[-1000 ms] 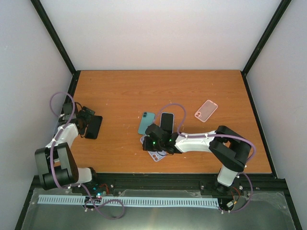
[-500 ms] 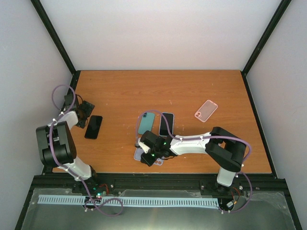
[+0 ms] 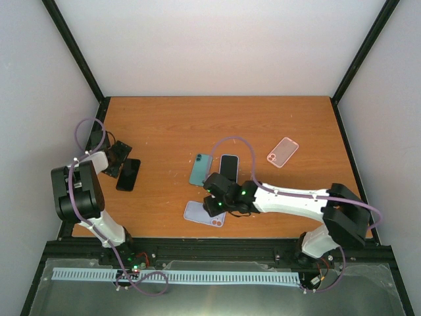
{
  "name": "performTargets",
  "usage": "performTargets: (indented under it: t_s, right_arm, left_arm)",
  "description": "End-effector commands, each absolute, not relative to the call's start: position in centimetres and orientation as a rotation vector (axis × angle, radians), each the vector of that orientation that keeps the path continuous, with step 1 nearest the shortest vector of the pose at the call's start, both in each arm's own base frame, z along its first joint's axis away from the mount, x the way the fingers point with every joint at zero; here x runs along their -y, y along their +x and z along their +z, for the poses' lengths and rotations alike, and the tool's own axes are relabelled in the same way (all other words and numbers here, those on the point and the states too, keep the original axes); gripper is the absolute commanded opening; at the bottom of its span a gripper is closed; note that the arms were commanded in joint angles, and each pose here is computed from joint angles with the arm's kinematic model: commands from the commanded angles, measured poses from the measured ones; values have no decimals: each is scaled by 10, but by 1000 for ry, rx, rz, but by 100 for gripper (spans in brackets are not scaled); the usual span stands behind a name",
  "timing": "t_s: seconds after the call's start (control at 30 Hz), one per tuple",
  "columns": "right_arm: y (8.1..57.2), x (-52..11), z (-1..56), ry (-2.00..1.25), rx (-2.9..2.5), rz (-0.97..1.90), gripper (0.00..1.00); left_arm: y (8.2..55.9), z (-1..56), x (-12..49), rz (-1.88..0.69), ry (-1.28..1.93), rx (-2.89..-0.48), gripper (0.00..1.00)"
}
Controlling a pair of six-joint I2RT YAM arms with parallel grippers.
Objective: Put the phone into the phone case
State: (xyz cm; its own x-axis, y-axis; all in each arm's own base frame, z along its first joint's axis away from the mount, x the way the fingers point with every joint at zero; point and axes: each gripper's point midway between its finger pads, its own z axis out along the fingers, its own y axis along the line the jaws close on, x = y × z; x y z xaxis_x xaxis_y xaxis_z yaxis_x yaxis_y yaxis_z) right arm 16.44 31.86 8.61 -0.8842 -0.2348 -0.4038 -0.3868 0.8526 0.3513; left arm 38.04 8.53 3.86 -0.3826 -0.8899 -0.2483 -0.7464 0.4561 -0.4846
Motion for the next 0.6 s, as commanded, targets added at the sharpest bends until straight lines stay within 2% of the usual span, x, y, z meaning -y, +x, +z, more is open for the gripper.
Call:
performTargets:
  t_s: [0.0, 0.17, 0.57]
  right_arm:
    - [170, -263, 70, 104, -2731, 451, 37]
    - [167, -243, 60, 235, -2717, 432, 36]
    - [168, -267, 41, 111, -2757, 469, 36]
  left_arm:
    - [382, 36, -76, -493, -1366, -2245, 100]
    - [380, 38, -63, -556, -1343, -2260, 99]
    - [359, 45, -26, -609, -1259, -2311, 99]
